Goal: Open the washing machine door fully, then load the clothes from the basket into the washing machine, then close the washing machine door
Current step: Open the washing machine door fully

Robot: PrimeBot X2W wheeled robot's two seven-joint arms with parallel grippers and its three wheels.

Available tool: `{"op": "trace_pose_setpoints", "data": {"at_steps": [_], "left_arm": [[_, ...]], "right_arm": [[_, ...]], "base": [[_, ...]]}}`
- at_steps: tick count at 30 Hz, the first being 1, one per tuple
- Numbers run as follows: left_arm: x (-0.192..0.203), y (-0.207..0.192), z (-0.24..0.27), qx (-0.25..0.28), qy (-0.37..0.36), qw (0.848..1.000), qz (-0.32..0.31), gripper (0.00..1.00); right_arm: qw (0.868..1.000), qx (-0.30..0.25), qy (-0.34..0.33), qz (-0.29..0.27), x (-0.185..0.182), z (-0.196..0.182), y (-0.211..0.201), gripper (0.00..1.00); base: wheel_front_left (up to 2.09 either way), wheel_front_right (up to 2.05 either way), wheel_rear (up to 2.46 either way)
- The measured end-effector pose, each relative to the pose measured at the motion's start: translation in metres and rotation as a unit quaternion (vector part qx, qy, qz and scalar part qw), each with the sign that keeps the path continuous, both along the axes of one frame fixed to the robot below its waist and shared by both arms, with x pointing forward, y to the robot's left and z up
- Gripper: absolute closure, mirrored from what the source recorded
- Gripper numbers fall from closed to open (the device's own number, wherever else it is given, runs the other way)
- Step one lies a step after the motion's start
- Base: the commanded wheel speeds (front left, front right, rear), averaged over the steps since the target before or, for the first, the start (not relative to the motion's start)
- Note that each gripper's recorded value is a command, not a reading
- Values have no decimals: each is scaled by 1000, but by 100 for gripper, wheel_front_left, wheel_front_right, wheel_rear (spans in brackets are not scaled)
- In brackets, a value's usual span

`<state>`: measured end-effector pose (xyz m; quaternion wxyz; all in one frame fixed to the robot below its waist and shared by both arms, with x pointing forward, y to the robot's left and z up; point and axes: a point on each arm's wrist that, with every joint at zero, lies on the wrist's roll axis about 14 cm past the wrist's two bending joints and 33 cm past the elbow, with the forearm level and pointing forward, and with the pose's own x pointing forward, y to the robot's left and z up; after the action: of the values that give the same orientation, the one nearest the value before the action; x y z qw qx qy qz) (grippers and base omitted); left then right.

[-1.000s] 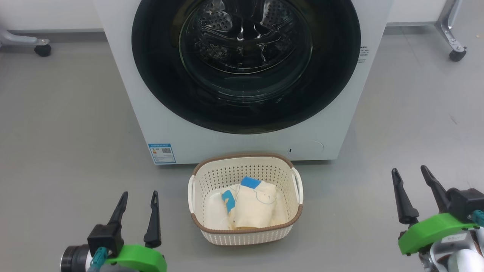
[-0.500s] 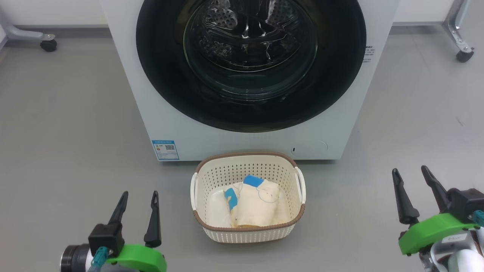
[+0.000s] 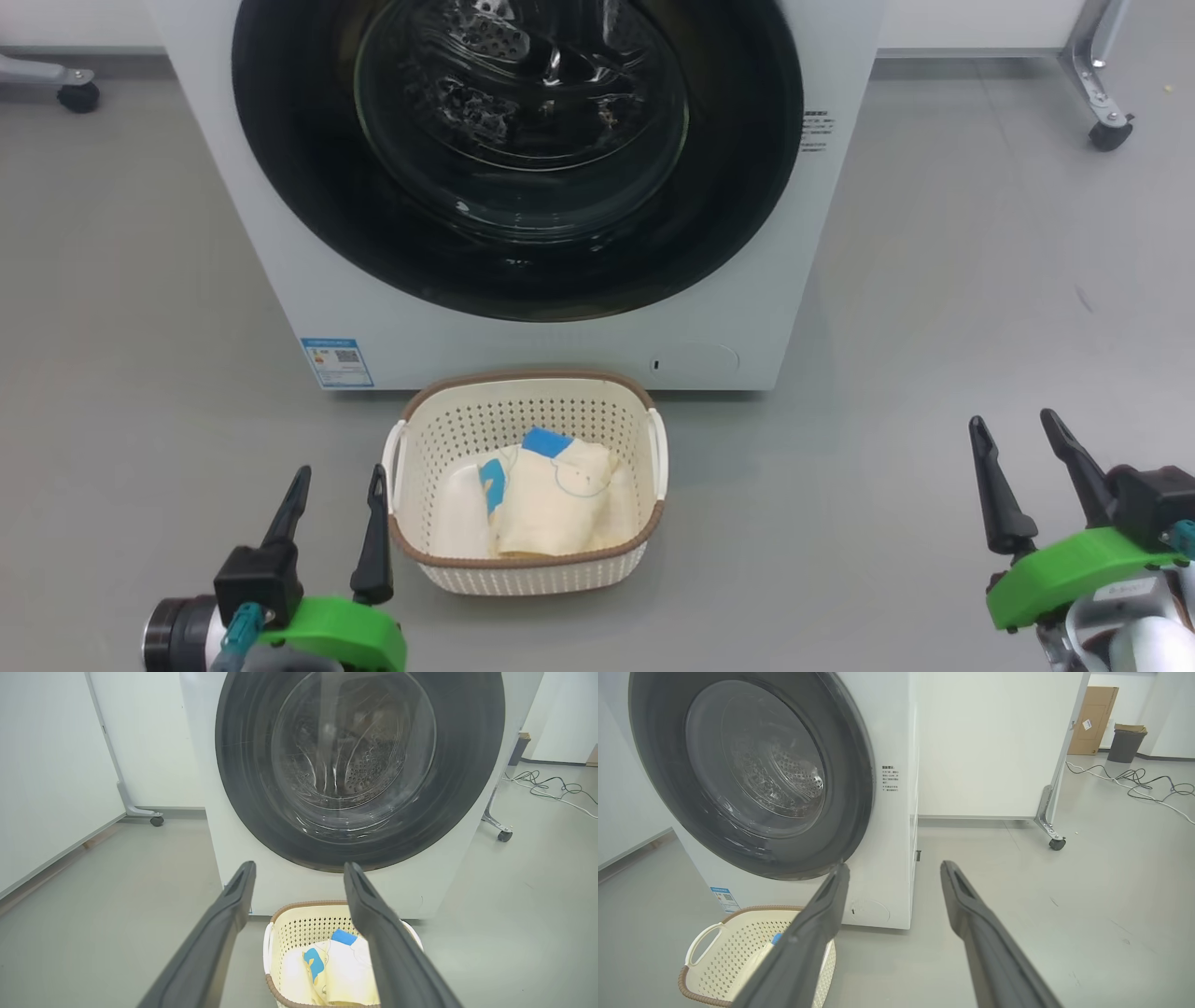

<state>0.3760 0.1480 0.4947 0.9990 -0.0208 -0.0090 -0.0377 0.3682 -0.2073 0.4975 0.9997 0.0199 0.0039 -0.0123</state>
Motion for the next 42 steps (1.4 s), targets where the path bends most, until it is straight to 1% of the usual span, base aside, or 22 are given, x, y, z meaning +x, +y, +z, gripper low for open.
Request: {"op": "trace_pose_setpoints", "data": {"at_steps": [6, 9, 16, 42], "left_arm": [[2, -2, 1, 0, -2, 1000, -3, 0], [3, -4, 4, -8, -6, 1000, -7, 0], [3, -8, 5, -11, -8, 1000, -16, 0], [4, -11, 3, -6, -4, 1000, -21, 0]], "right_arm": [[1000, 0, 1, -4, 0, -1, -3, 0], [1000, 0, 2, -4, 0, -1, -3, 0], [1000, -1, 3, -8, -1, -2, -6, 0], [1000, 0, 6, -14, -3, -5, -10, 0]], "base": [[123, 123, -246], [109, 109, -218], [70, 70, -140], [4, 4, -9]]}}
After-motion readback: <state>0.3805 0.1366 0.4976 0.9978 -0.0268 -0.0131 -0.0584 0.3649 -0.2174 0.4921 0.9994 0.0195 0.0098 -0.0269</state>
